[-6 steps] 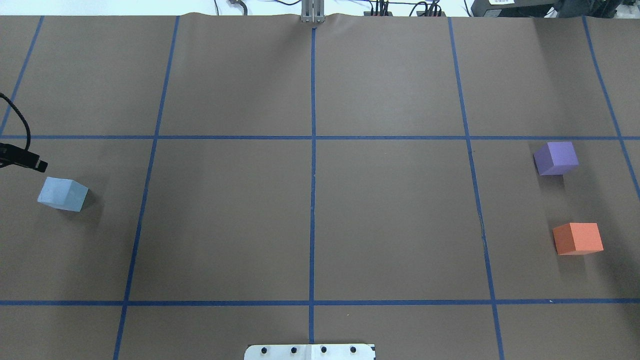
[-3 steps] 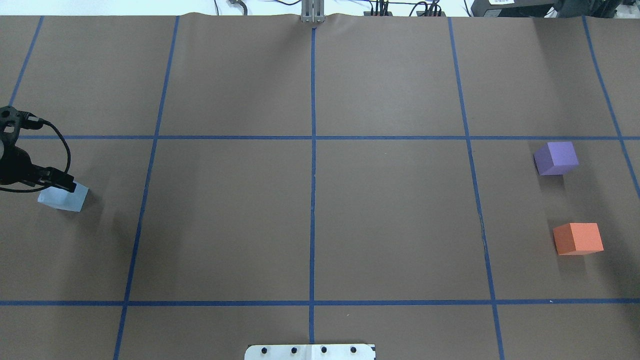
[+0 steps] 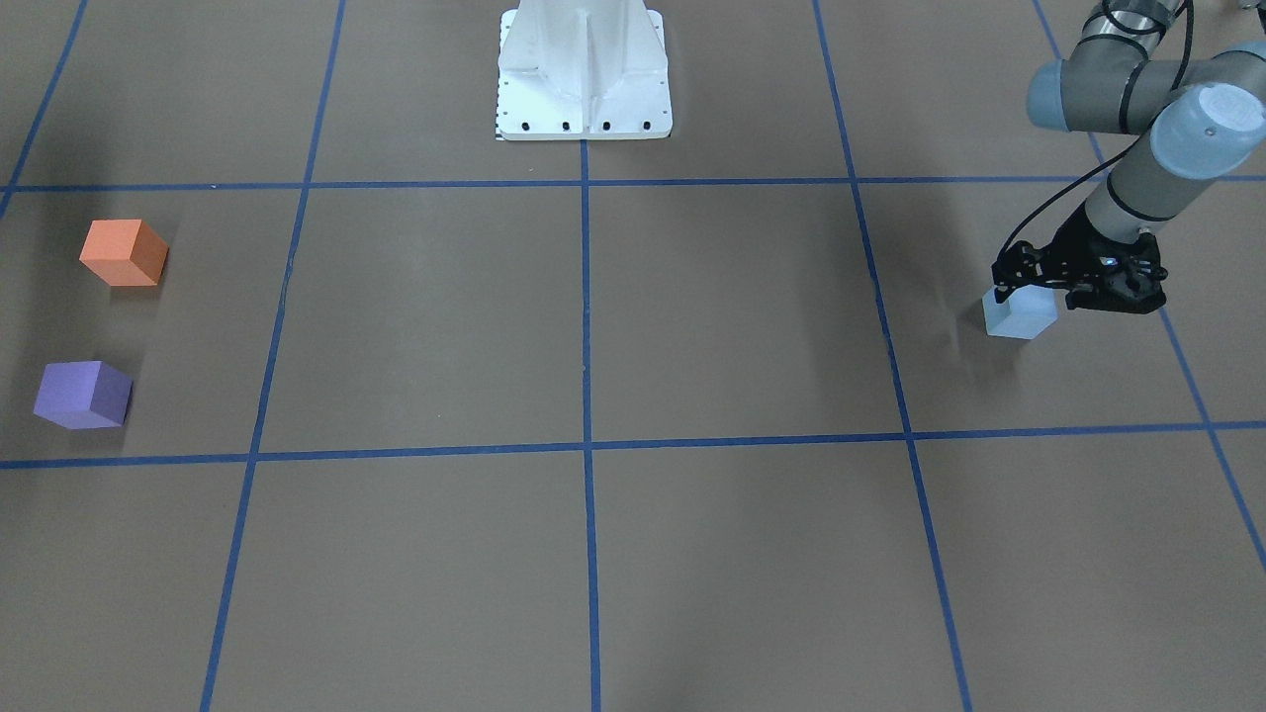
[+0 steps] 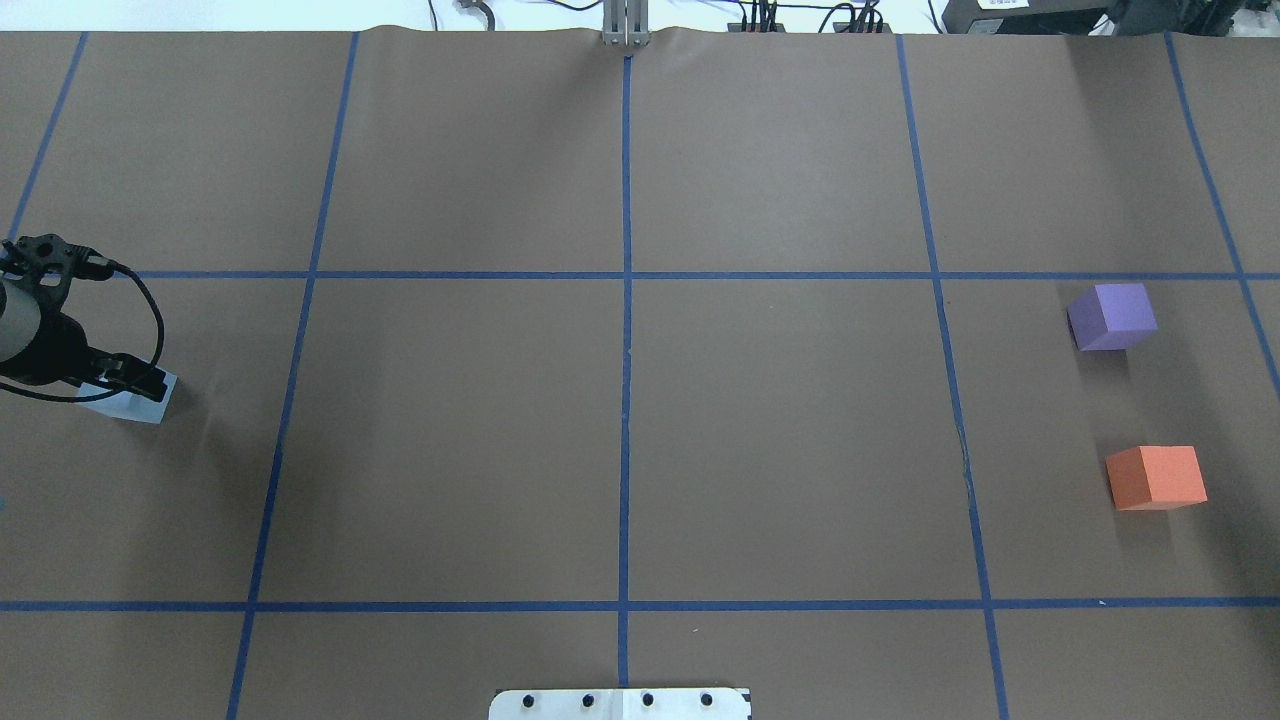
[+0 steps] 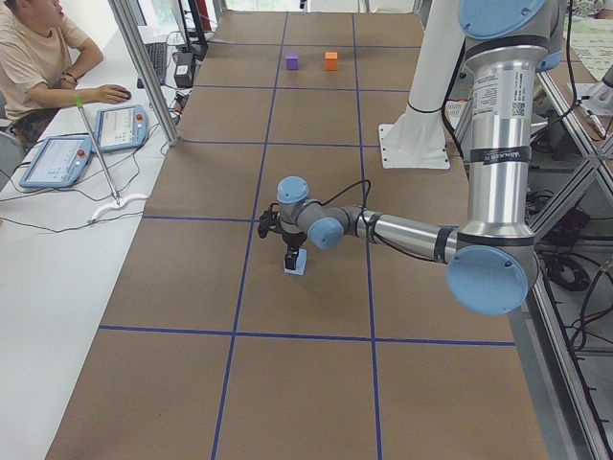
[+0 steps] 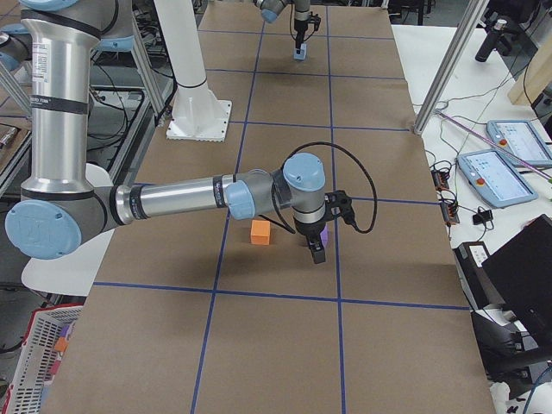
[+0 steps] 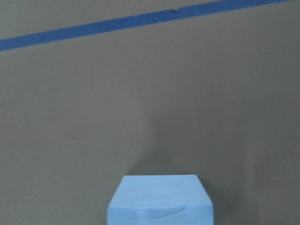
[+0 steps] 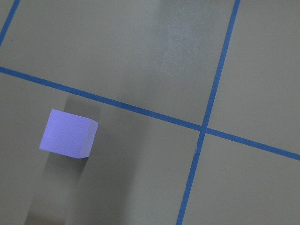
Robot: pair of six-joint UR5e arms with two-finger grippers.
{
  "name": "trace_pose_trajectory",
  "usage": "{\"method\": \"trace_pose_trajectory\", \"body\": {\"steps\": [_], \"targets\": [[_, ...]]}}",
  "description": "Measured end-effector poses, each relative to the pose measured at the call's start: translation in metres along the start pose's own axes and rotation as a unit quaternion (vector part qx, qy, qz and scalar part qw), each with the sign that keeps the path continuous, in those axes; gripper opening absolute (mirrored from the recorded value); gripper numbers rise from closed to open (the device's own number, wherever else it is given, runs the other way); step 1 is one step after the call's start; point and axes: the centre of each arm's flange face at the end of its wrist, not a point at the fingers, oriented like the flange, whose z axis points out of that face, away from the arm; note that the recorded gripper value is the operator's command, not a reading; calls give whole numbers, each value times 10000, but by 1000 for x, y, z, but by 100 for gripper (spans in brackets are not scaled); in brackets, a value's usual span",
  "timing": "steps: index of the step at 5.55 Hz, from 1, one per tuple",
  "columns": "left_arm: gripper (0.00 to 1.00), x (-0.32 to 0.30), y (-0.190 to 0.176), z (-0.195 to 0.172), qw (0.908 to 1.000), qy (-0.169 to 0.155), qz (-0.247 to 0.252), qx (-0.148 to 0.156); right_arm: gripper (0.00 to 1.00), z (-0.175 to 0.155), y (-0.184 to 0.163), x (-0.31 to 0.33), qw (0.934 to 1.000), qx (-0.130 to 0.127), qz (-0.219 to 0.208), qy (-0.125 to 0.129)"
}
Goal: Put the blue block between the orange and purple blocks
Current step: 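Lower the left gripper onto the light blue cube and close it, then carry the light blue cube with the left gripper to the table center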
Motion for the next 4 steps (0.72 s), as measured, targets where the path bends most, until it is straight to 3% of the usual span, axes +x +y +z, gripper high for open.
{"method": "trace_pose_trajectory", "body": {"steps": [1, 2, 4], "targets": [[26, 3, 2, 3, 10000, 9, 35, -27, 100, 0, 0, 0, 10000, -5, 3, 0], [18, 5, 1, 3, 10000, 15, 48, -32, 100, 1, 1, 0, 10000, -7, 5, 0], [19, 32, -15, -13, 9996, 196, 175, 134, 100, 0, 1, 0, 10000, -4, 3, -2]]}}
